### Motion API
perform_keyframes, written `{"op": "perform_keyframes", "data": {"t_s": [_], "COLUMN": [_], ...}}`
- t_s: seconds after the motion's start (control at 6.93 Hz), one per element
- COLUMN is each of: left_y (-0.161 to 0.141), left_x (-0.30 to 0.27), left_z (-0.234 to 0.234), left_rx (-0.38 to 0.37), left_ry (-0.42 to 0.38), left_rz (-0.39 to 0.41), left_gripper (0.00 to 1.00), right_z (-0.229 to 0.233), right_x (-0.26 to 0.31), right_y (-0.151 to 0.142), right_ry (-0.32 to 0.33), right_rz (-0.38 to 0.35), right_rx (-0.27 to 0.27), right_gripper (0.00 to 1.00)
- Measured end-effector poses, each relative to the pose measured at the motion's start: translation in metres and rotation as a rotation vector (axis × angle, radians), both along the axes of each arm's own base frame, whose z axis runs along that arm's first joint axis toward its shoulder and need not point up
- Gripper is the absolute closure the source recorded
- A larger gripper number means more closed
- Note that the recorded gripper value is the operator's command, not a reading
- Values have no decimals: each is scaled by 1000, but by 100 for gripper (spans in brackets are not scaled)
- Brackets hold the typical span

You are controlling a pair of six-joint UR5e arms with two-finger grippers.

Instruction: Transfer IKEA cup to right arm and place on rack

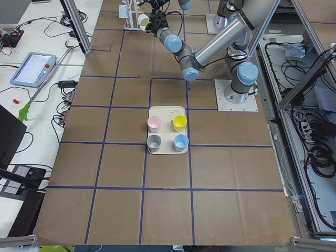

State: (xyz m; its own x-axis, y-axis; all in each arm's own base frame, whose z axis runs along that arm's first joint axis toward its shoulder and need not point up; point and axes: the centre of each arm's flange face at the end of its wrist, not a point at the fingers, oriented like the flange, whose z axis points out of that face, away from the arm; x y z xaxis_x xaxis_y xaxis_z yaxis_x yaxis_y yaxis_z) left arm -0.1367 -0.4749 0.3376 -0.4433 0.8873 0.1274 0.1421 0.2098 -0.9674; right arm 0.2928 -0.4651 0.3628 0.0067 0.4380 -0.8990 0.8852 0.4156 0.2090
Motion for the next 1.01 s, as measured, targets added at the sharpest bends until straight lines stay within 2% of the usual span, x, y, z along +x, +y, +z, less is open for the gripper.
{"op": "perform_keyframes", "data": {"t_s": [0.43, 1.01], "left_y": [1, 1], "left_x": [0, -1], "left_z": [1, 1], "left_rx": [4, 5], "left_ry": [3, 4], "left_rz": [1, -1], "left_gripper": [94, 93], "right_z": [1, -5], "right_x": [15, 28], "right_y": [8, 12], "right_ry": [-34, -45], "right_rz": [13, 33], "right_rx": [29, 101], "right_gripper": [0, 0]}}
